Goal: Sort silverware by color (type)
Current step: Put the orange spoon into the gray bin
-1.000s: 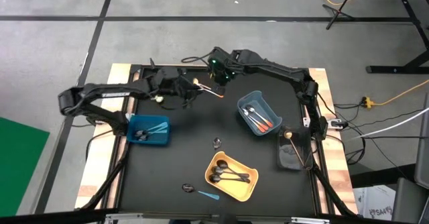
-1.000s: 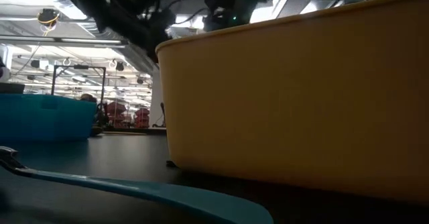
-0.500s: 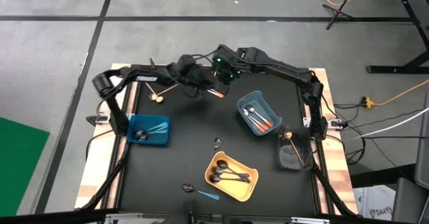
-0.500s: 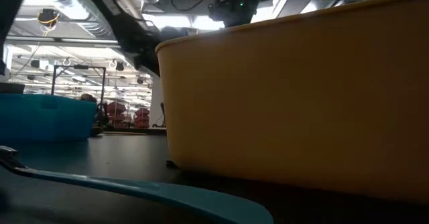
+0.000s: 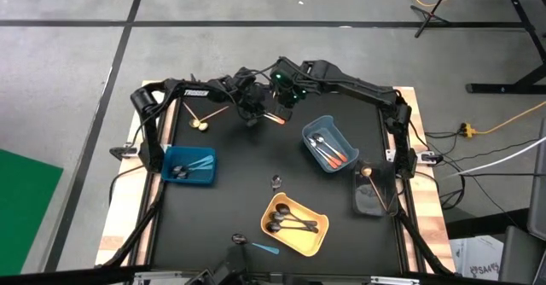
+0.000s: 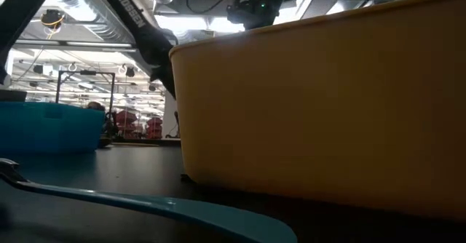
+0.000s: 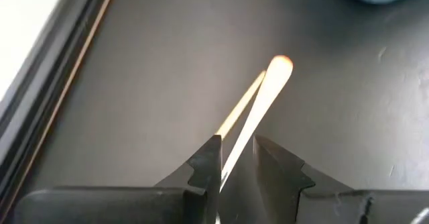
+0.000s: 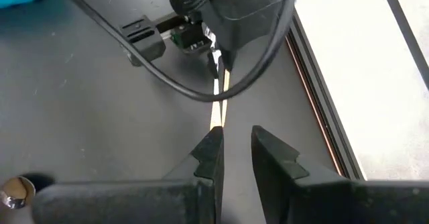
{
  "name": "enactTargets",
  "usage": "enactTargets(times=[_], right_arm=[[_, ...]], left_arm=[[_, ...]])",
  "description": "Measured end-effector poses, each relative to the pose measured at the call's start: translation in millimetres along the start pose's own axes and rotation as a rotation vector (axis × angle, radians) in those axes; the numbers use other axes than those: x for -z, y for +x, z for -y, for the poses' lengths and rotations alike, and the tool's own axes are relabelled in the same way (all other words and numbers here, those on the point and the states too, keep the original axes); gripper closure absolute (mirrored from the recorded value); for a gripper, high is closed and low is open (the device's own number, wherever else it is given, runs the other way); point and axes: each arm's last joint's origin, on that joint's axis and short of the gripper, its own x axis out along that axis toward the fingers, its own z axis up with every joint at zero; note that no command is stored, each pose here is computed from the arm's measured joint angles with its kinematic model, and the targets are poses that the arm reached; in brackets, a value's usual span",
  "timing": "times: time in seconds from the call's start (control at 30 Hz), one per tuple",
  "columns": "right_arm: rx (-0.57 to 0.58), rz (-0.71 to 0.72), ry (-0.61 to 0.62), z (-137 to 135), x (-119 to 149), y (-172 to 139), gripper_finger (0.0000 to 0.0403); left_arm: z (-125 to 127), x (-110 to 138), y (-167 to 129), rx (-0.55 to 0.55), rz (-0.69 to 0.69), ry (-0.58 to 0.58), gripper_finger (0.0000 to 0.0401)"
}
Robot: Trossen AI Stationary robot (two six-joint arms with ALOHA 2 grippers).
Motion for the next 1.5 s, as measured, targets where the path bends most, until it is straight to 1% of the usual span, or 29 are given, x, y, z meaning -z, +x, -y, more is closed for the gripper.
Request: enactTargets(times=[0.2,0.4,0.53,0.67,0.73,0.83,0.97,1.03,1.13,1.23,1.37,1.5], right_arm=[[0.0,0.001,-0.018,0,0,0,0.0338],[0.001,0.018,-0.018,0,-2,0,0.0338],[0.001,0.02,-0.022,0,-2,0,0.0338],[0.001,0.018,-0.022,0,-2,1,0.0338],[0.0,0.009,-0.023,0,-1,1,0.0338],[-0.002,-0.019,-0.026,0,2,-1,0.0338],[-0.007,-0.058,-0.008,0,10,-16,0.0338],[-0.009,-0.065,-0.001,1,14,-29,0.0338],[-0.012,-0.059,0.002,2,18,-43,0.0338],[-0.047,-0.047,0.015,1,26,-50,0.0338],[-0.053,-0.066,0.058,-1,46,-48,0.0338],[-0.046,-0.053,0.105,-1,69,-48,0.0338]], left_arm=[[-1,7,3,0.001,-0.046,0.016,0.0321],[-3,21,22,0.029,-0.097,0.004,0.0321],[-2,19,23,-0.025,-0.113,0.048,0.0321],[-2,21,23,-0.021,-0.126,0.059,0.0322],[-2,21,23,-0.022,-0.133,0.058,0.0328],[-1,22,23,-0.024,-0.145,0.073,0.035],[-2,22,22,-0.028,-0.148,0.079,0.0386],[-2,22,22,-0.029,-0.149,0.079,0.0394],[-2,22,22,-0.029,-0.15,0.079,0.0392],[-1,22,23,-0.015,-0.144,0.078,0.0393],[2,21,20,0.012,-0.134,0.077,0.0396],[12,11,11,0.024,-0.113,0.101,0.0397]])
